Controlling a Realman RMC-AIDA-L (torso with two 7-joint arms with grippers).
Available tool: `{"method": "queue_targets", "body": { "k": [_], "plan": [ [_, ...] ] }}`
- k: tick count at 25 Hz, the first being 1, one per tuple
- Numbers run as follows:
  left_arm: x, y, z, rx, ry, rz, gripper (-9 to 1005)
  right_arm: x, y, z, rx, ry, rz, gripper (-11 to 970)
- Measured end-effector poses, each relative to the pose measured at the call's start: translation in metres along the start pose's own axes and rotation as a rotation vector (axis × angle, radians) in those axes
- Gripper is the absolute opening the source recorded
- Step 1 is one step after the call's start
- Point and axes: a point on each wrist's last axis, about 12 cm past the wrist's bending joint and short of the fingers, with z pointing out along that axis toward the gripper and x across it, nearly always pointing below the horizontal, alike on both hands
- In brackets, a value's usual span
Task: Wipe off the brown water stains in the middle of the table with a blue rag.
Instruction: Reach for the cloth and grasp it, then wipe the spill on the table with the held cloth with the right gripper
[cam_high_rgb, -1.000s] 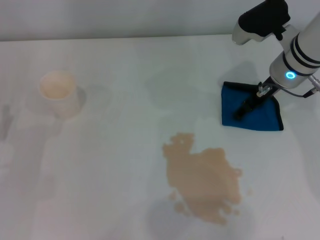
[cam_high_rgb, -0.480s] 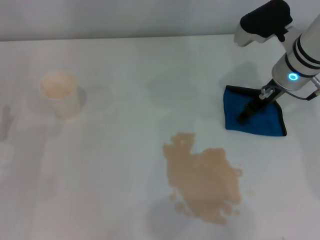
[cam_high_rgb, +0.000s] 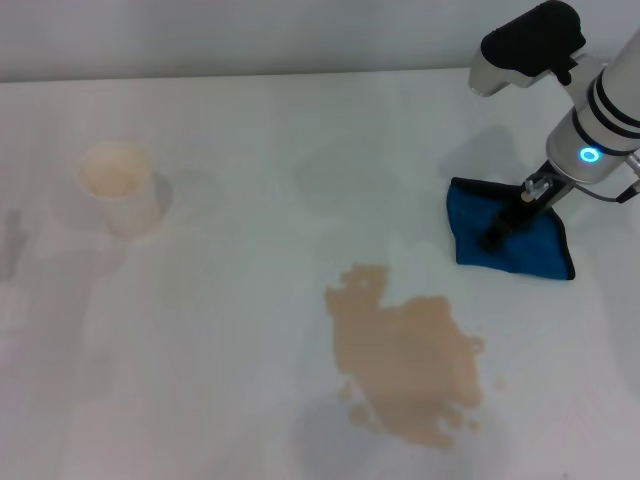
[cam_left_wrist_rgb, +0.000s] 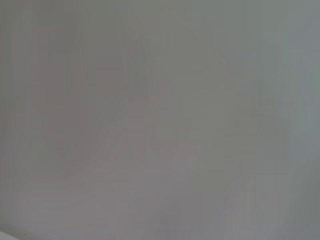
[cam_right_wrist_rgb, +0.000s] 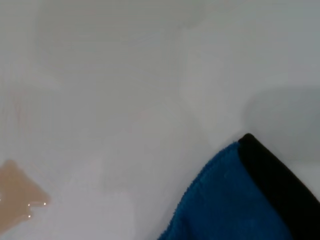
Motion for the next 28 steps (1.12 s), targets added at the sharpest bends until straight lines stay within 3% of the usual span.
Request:
{"method": "queue_targets", "body": {
  "k": [6,23,28],
  "plan": [
    [0.0,0.0,0.0,0.002,-0.003,0.0,881,0.001,0.001,-0.004,-0.006,0.006,-0.005,570],
    [-0.001,-0.001,0.002,0.006,-0.006,-0.001,882,0.001,0.001,-0.005,-0.006,-0.005,-0.021,205],
    [-0.001,-0.001,0.002,0.008,-0.007,-0.001,882,-0.002,0.01,-0.006,-0.077,-0.033,-0.061,97]
  ]
}}
